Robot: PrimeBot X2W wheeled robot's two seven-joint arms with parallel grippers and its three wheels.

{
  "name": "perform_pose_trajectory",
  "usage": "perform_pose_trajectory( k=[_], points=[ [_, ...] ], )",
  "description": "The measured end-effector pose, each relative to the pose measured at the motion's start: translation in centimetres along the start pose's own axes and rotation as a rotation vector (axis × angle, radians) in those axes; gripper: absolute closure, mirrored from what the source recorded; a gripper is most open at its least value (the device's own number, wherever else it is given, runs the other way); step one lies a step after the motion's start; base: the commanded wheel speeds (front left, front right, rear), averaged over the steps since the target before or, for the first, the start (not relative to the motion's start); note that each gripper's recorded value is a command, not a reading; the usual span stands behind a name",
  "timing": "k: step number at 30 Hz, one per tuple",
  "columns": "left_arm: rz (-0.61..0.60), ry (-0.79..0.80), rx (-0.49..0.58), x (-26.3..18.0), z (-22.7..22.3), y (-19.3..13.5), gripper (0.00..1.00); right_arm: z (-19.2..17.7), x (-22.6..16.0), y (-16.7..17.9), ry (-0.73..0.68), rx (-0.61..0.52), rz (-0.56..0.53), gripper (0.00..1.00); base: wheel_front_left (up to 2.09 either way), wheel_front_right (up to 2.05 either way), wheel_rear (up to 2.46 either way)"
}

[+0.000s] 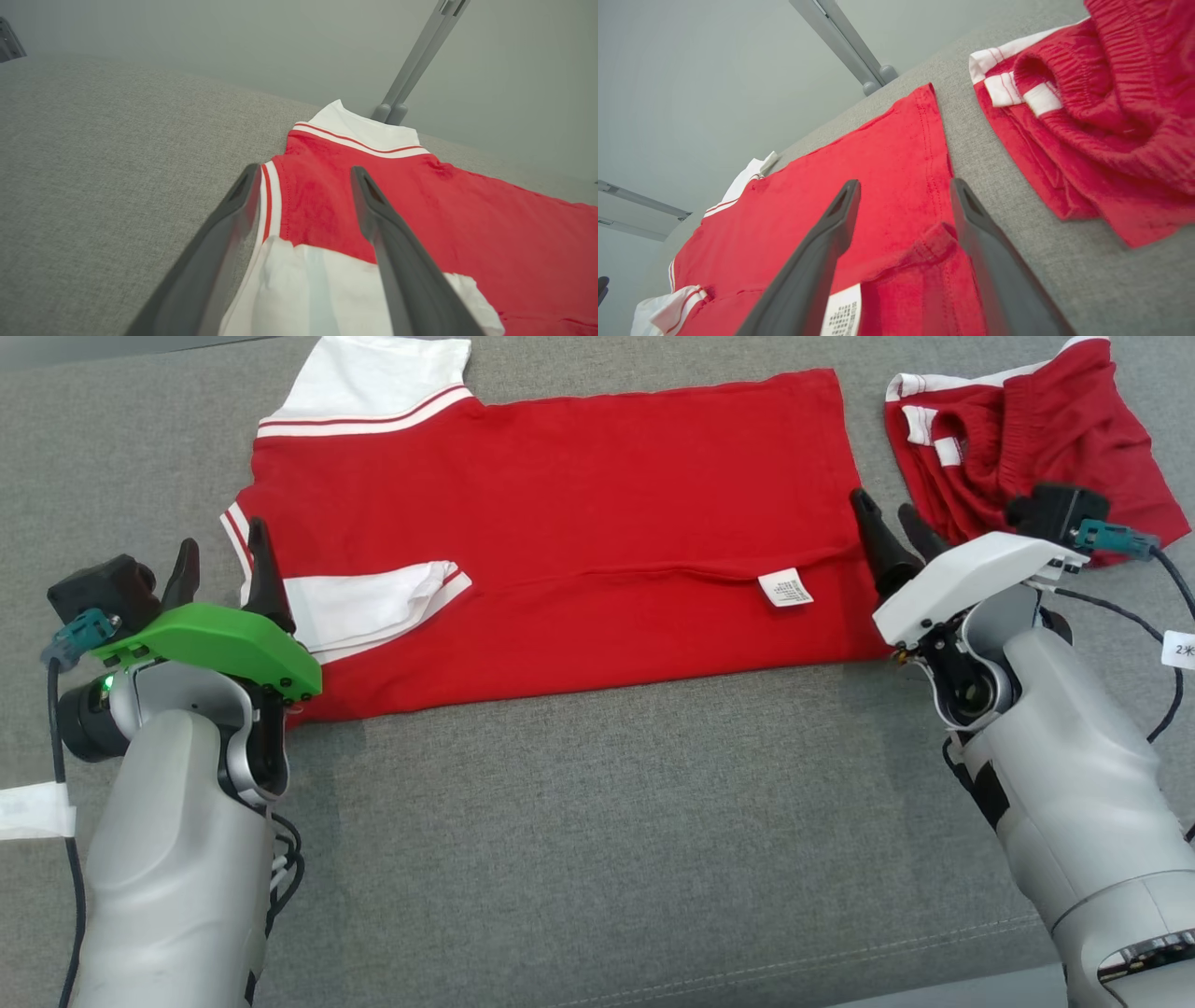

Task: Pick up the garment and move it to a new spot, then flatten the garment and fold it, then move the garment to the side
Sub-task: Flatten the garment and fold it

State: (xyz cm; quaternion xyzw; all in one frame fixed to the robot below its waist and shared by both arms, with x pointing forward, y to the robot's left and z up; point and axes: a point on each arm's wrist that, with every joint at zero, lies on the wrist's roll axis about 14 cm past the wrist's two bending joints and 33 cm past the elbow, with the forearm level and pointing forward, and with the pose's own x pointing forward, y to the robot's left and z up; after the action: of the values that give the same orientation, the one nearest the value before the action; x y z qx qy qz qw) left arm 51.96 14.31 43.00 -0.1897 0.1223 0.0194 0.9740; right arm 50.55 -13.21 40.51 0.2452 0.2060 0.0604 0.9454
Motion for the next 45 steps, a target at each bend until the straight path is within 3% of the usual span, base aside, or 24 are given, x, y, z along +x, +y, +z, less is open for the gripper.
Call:
perform_pose_trajectory(
  k=[5, 12, 20, 28, 43, 44, 45],
  points=[
    [-0.013, -0.033, -0.015, -0.2, 0.4, -0.1, 0.0, 2.5, 0.0, -0.2, -0.1, -0.023, 0.001, 0.0, 0.0, 0.0, 0.0],
    [-0.022, -0.02, -0.029, -1.7, -0.5, 0.4, 0.0, 4.1, -1.0, -0.5, -0.178, -0.146, 0.011, 0.0, 0.0, 0.0, 0.0],
    [0.012, 0.059, -0.033, -5.2, -3.7, 2.4, 0.0, 1.3, -3.2, -0.7, -0.143, -0.162, 0.01, 0.0, 0.0, 0.0, 0.0],
    [0.045, 0.15, -0.048, -8.2, -6.3, 3.7, 0.0, -1.7, -4.9, 1.3, -0.102, -0.125, 0.046, 0.0, 0.0, 0.0, 0.0],
    [0.058, 0.197, -0.118, -8.4, -7.4, 3.5, 0.0, -3.0, -6.6, 0.4, -0.088, -0.111, 0.022, 0.0, 0.0, 0.0, 0.0],
    [0.058, 0.199, -0.119, -8.4, -7.4, 3.5, 0.03, -3.2, -6.7, 0.2, -0.085, -0.11, 0.018, 0.0, 0.0, 0.0, 0.0],
    [0.056, 0.201, -0.119, -8.3, -7.5, 3.4, 0.14, -3.4, -6.8, 0.0, -0.08, -0.108, 0.012, 0.0, 0.0, 0.0, 0.0]
  ],
)
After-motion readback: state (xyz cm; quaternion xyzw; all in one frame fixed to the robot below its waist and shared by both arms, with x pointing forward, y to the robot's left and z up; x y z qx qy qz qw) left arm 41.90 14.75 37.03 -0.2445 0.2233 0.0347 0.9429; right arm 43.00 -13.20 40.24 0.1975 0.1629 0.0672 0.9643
